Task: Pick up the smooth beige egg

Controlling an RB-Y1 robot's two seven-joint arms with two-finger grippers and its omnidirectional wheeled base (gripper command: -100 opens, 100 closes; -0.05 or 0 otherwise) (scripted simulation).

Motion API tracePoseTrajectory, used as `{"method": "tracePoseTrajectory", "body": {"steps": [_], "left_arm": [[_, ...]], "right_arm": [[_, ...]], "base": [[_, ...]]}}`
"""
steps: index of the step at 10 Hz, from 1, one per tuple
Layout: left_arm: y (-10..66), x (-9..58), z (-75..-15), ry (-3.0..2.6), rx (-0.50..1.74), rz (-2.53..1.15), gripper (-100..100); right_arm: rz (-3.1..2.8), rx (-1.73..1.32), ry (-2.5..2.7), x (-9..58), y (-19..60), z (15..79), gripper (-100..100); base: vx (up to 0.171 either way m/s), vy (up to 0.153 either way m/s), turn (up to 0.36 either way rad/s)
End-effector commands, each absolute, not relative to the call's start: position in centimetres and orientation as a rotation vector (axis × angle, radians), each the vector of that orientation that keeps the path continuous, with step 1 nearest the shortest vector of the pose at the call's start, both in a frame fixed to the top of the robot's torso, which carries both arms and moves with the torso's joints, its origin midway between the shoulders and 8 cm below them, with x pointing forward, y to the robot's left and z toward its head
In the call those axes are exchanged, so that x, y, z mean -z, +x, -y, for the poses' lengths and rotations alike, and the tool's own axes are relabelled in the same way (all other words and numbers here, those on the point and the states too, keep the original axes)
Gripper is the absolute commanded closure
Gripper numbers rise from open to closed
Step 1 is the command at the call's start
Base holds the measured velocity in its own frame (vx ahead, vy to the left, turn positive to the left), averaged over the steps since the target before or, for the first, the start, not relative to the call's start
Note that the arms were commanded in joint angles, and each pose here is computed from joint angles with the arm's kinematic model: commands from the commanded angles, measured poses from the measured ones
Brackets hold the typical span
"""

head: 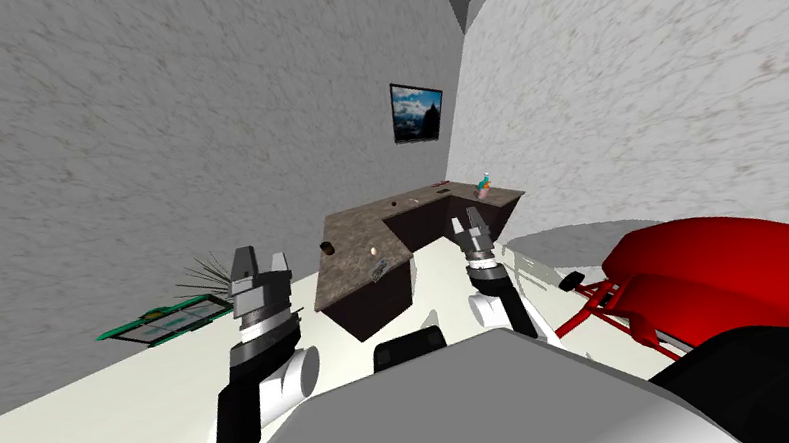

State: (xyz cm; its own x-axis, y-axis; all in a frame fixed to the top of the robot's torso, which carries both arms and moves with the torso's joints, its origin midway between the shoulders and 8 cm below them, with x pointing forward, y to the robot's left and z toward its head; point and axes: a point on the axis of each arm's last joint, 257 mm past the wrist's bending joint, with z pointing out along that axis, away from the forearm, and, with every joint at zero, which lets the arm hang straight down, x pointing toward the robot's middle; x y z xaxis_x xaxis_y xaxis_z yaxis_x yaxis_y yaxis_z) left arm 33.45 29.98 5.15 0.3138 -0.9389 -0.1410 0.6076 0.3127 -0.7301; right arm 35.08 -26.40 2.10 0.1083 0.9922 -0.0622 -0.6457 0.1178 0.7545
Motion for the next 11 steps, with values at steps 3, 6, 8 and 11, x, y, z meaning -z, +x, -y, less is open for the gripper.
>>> {"method": "tracePoseTrajectory", "body": {"steps": [3,6,8,11], "left_arm": [[34.1,-3.9,-29.9,-0.607,1.082,-0.72,-100],[35.0,-1.6,-30.7,-0.615,1.023,-0.831,-100],[35.4,0.3,-31.7,-0.633,0.968,-0.911,-100],[35.8,3.7,-33.8,-0.674,0.868,-1.035,-100]], "right_arm": [[-0.668,-1.338,0.65,-2.1,35.1,26.4,0],[-0.668,-1.338,0.651,-2.1,35.1,26.4,0],[-0.668,-1.338,0.651,-2.1,35.1,26.4,0],[-0.668,-1.338,0.651,-2.1,35.1,26.4,0]], "base": [[0.014,-0.037,-0.038],[0.041,-0.072,-0.062],[0.042,-0.103,-0.07],[0.061,-0.102,-0.084]]}}
